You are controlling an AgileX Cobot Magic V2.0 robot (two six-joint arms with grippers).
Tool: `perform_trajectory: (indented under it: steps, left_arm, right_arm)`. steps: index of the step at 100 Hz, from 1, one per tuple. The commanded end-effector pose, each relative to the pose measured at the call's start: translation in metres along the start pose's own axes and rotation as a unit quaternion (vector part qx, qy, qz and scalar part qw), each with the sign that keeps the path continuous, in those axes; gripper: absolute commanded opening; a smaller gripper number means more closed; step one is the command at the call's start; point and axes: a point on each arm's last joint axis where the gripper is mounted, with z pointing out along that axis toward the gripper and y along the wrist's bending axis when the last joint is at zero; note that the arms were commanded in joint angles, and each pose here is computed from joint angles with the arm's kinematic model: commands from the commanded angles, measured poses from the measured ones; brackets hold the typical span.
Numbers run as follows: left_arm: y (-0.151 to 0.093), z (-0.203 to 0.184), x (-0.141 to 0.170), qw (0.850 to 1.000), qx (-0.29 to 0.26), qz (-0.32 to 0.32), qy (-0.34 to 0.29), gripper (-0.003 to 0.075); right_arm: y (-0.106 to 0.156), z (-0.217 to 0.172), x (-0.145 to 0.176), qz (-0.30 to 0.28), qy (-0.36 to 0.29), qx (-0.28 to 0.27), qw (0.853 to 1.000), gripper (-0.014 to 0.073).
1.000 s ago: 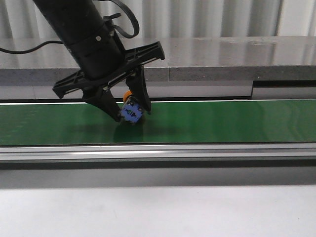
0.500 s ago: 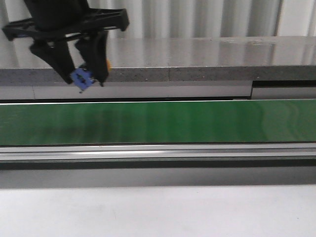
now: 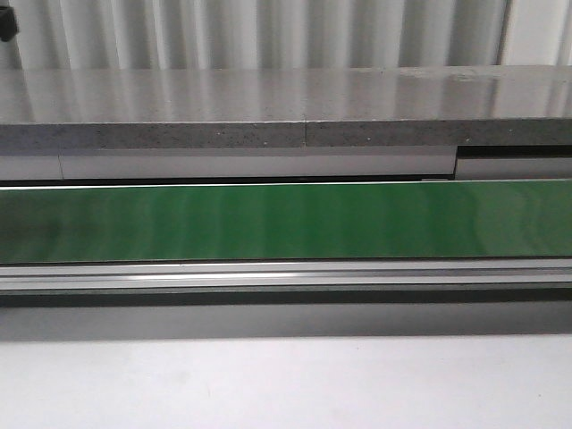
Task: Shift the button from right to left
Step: 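Lift the button with the left gripper and carry it over the blue tray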
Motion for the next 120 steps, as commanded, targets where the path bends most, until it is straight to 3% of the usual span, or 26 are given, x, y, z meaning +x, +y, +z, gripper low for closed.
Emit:
perform_trajectory:
  steps: [1, 18, 37, 66, 88, 100, 120]
  left_arm:
    - [0.029, -0.02, -0.006, 0.999, -0.017, -0.022, -0.043, -0.0013]
    - [0.08, -0.006, -0.004, 0.996, -0.051, -0.066, -0.018, -0.0013]
    - [0.113, 0.03, 0.001, 0.996, -0.065, -0.023, 0.052, -0.0012]
    - [0.141, 0.074, 0.002, 0.989, -0.094, 0.062, 0.096, -0.0012]
    - [0.137, 0.108, 0.002, 0.986, -0.07, 0.09, 0.121, 0.0003]
    - [0.134, 0.121, 0.004, 0.986, -0.053, 0.081, 0.134, 0.0109]
    - [0.136, 0.124, 0.003, 0.986, -0.063, 0.091, 0.129, 0.0482]
  right_arm:
    - [0.0, -0.003, -0.013, -0.001, -0.042, 0.0, 0.999, -0.0066]
    - [0.0, -0.003, -0.013, -0.001, -0.042, 0.0, 0.999, -0.0066]
    - [0.0, -0.003, -0.013, -0.001, -0.042, 0.0, 0.999, -0.0066]
    - [0.0, -0.003, -0.013, -0.001, -0.042, 0.0, 0.999, -0.0066]
    - [0.0, -0.003, -0.013, -0.001, -0.042, 0.0, 0.999, -0.0066]
    - [0.0, -0.003, -0.013, -0.001, -0.042, 0.0, 0.999, -0.0066]
    - [0.0, -0.003, -0.013, -0.001, -0.042, 0.0, 0.999, -0.0066]
